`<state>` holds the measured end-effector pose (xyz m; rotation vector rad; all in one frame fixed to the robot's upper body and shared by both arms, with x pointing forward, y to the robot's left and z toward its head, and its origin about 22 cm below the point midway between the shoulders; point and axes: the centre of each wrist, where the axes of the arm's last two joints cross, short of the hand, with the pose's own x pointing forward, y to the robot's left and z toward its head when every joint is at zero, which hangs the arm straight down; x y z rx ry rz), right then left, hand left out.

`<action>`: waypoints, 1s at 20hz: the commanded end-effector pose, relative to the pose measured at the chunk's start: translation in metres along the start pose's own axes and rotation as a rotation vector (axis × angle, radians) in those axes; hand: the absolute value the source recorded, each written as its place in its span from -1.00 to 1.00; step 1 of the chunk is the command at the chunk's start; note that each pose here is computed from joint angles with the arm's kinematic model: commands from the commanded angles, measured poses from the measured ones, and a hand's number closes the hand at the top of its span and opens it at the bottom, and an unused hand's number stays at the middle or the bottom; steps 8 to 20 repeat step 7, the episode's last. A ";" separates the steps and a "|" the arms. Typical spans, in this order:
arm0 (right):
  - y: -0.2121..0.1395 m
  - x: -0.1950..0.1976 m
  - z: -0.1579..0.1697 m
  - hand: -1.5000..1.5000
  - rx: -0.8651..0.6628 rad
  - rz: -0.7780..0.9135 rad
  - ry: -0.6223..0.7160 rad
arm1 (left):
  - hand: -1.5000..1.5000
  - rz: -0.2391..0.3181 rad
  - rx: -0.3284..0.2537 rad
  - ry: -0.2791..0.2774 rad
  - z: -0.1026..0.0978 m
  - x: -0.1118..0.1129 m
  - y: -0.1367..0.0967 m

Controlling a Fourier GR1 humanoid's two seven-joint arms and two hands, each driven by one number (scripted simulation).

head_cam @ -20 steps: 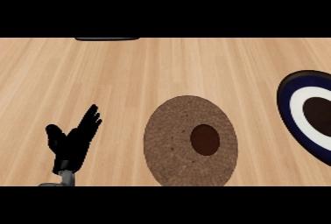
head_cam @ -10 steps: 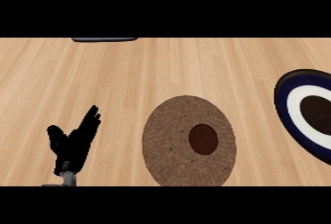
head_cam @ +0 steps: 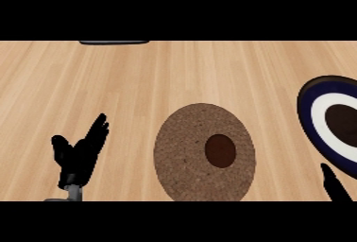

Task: Pick the eggplant from the placemat and place it in the plate

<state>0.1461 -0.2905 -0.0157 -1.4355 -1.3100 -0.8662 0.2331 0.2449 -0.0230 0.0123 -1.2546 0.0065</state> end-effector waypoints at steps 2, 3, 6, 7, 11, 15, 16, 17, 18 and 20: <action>-0.023 -0.014 0.008 -1.00 0.002 0.026 0.010 | 0.00 -0.003 -0.003 0.078 0.005 -0.014 0.000; -0.006 -0.013 0.032 -1.00 0.009 0.033 0.009 | 0.00 -0.001 -0.021 0.072 0.009 -0.010 -0.009; -0.024 -0.018 0.042 -1.00 0.010 0.062 0.013 | 0.00 0.000 0.000 0.066 0.010 -0.011 -0.002; -0.017 -0.019 0.045 -1.00 0.030 0.046 0.024 | 0.00 0.007 0.010 0.065 0.008 -0.009 0.007; -0.017 -0.019 0.045 -1.00 0.030 0.046 0.024 | 0.00 0.007 0.010 0.065 0.008 -0.009 0.007; -0.017 -0.019 0.045 -1.00 0.030 0.046 0.024 | 0.00 0.007 0.010 0.065 0.008 -0.009 0.007; -0.017 -0.019 0.045 -1.00 0.030 0.046 0.024 | 0.00 0.007 0.010 0.065 0.008 -0.009 0.007; -0.017 -0.019 0.045 -1.00 0.030 0.046 0.024 | 0.00 0.007 0.010 0.065 0.008 -0.009 0.007; -0.017 -0.019 0.045 -1.00 0.030 0.046 0.024 | 0.00 0.007 0.010 0.065 0.008 -0.009 0.007; -0.017 -0.019 0.045 -1.00 0.030 0.046 0.024 | 0.00 0.007 0.010 0.065 0.008 -0.009 0.007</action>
